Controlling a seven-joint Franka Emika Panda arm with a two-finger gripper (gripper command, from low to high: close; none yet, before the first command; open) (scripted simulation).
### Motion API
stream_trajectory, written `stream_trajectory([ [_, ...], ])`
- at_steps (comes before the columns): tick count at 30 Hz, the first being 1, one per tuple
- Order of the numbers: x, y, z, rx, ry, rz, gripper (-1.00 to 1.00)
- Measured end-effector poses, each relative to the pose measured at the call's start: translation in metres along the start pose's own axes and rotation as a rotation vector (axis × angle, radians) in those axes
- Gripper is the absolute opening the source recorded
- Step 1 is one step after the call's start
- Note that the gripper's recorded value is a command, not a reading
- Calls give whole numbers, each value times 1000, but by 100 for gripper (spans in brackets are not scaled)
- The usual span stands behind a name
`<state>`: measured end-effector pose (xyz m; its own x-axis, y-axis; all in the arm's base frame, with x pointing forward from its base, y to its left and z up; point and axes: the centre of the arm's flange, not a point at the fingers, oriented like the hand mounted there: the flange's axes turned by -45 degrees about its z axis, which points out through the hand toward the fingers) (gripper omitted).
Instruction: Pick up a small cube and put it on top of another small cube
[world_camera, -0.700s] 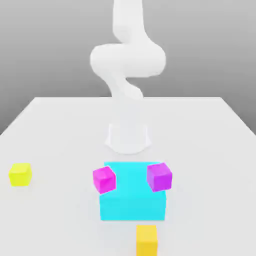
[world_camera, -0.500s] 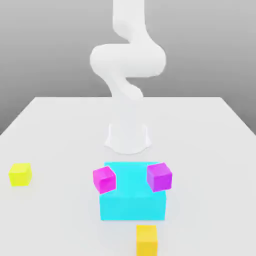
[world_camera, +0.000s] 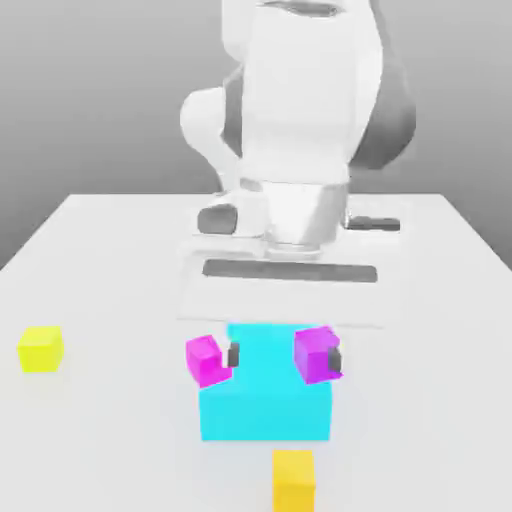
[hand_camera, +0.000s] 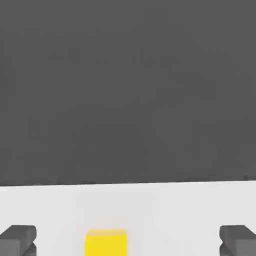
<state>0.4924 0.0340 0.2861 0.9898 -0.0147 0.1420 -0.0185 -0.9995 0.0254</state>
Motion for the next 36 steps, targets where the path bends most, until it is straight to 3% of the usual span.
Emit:
stream_trajectory([
  [5,-32,-10,84,23,-126,0,0],
  [9,-42,-13,136,26,-141,0,0],
  [10,-45,-13,147,26,-142,0,-100],
  [17,-45,-13,149,26,-142,0,-100],
  [22,-38,-9,97,24,-142,5,-100],
  [31,-101,220,57,-46,-154,463,-100],
  [36,-265,387,16,-61,-150,981,-100],
])
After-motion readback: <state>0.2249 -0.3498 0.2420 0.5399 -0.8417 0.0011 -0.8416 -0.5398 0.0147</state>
